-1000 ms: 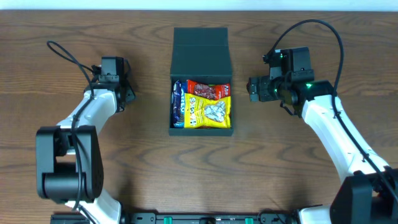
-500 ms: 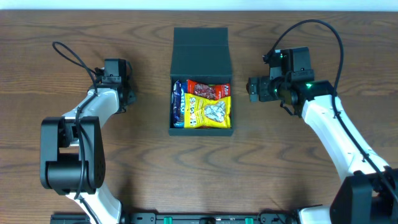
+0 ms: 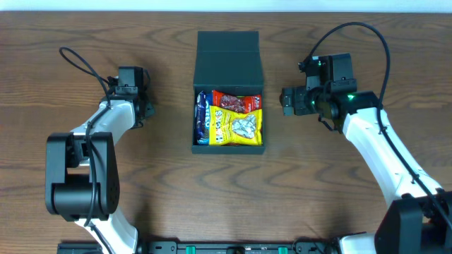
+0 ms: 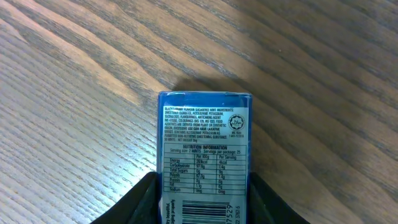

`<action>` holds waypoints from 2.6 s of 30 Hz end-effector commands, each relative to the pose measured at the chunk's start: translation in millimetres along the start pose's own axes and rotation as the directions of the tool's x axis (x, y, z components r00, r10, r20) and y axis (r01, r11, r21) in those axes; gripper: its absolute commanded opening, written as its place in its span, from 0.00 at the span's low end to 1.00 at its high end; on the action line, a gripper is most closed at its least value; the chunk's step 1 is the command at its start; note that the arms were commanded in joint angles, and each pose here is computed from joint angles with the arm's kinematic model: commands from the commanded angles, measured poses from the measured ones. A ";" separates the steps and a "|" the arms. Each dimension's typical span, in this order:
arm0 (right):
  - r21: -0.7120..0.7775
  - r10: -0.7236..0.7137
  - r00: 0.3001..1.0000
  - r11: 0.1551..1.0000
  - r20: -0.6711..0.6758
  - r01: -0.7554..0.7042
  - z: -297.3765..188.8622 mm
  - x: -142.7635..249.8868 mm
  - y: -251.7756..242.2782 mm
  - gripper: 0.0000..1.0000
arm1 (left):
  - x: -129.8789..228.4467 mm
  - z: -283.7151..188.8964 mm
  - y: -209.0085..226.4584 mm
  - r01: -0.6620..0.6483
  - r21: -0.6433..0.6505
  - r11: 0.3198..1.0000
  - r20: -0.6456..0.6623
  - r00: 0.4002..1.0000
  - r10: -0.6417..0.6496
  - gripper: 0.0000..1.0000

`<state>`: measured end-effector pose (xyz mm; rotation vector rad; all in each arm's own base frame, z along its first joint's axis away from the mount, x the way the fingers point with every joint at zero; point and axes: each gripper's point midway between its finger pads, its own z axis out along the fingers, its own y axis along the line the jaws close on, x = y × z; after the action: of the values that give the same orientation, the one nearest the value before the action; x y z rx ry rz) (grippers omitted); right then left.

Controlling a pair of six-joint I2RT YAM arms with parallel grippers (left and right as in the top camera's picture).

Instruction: Pack container

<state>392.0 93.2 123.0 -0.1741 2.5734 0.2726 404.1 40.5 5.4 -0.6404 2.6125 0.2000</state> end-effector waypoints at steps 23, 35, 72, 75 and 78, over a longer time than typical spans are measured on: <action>0.022 0.043 0.997 0.999 0.060 -0.044 -13.1 -16.8 -16.4 0.96 | -47.5 -153.1 -77.3 -0.169 0.337 0.926 0.303 0.951 0.064 0.31; 0.052 0.089 0.994 0.994 0.060 -0.092 -16.2 -15.8 -39.0 0.96 | 6.1 -204.8 -179.3 -0.688 0.309 0.656 0.550 0.692 0.467 0.32; 0.041 0.084 0.993 0.995 0.077 -0.088 -16.3 -20.3 -36.7 0.93 | 7.4 -181.1 -231.9 -0.963 -0.011 0.270 0.728 0.177 0.662 0.77; 0.014 0.087 0.991 0.996 0.104 -0.089 -16.6 -27.6 -31.7 0.84 | -9.6 -175.3 -220.5 -0.920 0.061 0.387 0.720 0.309 0.621 0.65; 0.002 0.111 0.984 0.994 0.139 -0.113 -17.5 -36.2 -30.0 0.63 | -33.4 -162.5 -197.2 -0.814 0.177 0.553 0.679 0.508 0.530 0.56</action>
<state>412.8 65.3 134.0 -0.0422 2.5000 0.2801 449.2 -181.8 143.9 0.9071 1.9670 0.0328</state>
